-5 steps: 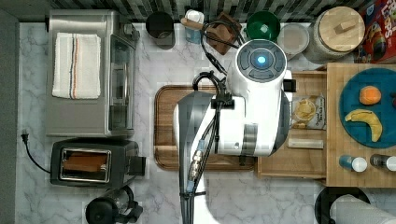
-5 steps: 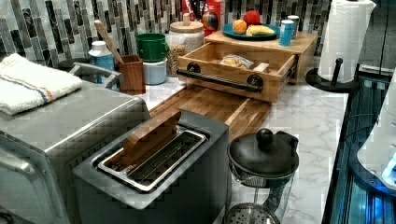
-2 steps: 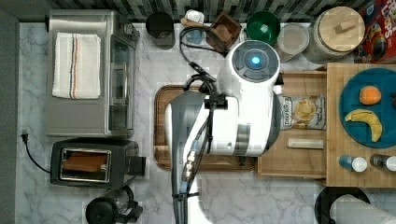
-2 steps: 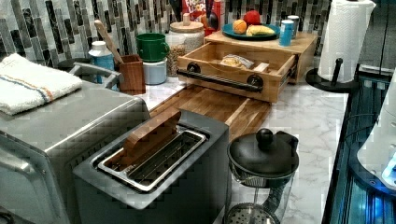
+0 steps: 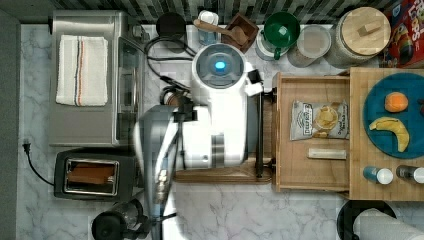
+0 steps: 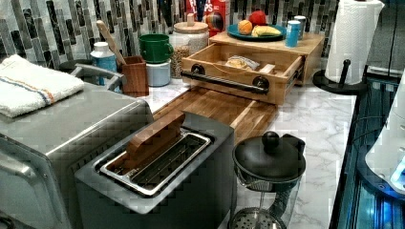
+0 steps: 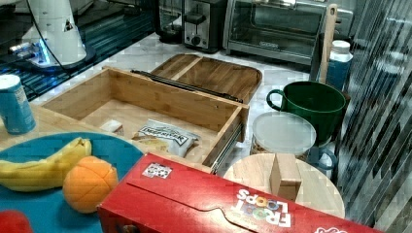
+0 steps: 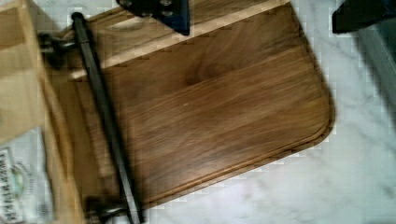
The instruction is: Close the drawer.
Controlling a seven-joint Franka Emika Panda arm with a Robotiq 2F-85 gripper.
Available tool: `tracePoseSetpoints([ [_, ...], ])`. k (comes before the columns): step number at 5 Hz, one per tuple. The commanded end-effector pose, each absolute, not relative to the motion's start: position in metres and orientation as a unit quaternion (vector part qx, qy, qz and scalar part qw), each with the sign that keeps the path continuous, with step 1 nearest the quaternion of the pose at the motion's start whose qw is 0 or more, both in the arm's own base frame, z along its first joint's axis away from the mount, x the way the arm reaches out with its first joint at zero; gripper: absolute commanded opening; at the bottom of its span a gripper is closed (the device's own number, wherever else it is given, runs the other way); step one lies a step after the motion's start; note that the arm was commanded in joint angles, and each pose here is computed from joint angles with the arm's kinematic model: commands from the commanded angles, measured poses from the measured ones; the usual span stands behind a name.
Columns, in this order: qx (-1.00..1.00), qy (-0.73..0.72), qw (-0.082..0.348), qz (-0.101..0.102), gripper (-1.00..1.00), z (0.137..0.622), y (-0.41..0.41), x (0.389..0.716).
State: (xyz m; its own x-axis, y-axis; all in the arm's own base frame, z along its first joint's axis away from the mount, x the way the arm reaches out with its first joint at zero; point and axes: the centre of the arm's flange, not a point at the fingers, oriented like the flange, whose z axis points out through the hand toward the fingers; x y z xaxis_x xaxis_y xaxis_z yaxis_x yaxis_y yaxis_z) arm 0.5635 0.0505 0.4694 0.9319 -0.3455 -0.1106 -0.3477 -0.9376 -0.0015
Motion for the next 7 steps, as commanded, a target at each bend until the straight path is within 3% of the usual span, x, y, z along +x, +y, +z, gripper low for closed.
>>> tracePoseSetpoints([
  [1, -0.999, 0.020, -0.020, 0.044, -1.00, 0.405, 0.105, 0.531],
  [2, -0.998, 0.006, -0.039, 0.051, -1.00, 0.380, 0.090, 0.530],
  [4, -0.996, 0.011, -0.078, 0.039, -1.00, 0.325, 0.066, 0.531],
  [5, -0.996, 0.014, -0.079, 0.044, -1.00, 0.306, 0.060, 0.530],
  [7, -0.995, -0.007, -0.096, 0.020, -1.00, 0.296, 0.039, 0.523],
])
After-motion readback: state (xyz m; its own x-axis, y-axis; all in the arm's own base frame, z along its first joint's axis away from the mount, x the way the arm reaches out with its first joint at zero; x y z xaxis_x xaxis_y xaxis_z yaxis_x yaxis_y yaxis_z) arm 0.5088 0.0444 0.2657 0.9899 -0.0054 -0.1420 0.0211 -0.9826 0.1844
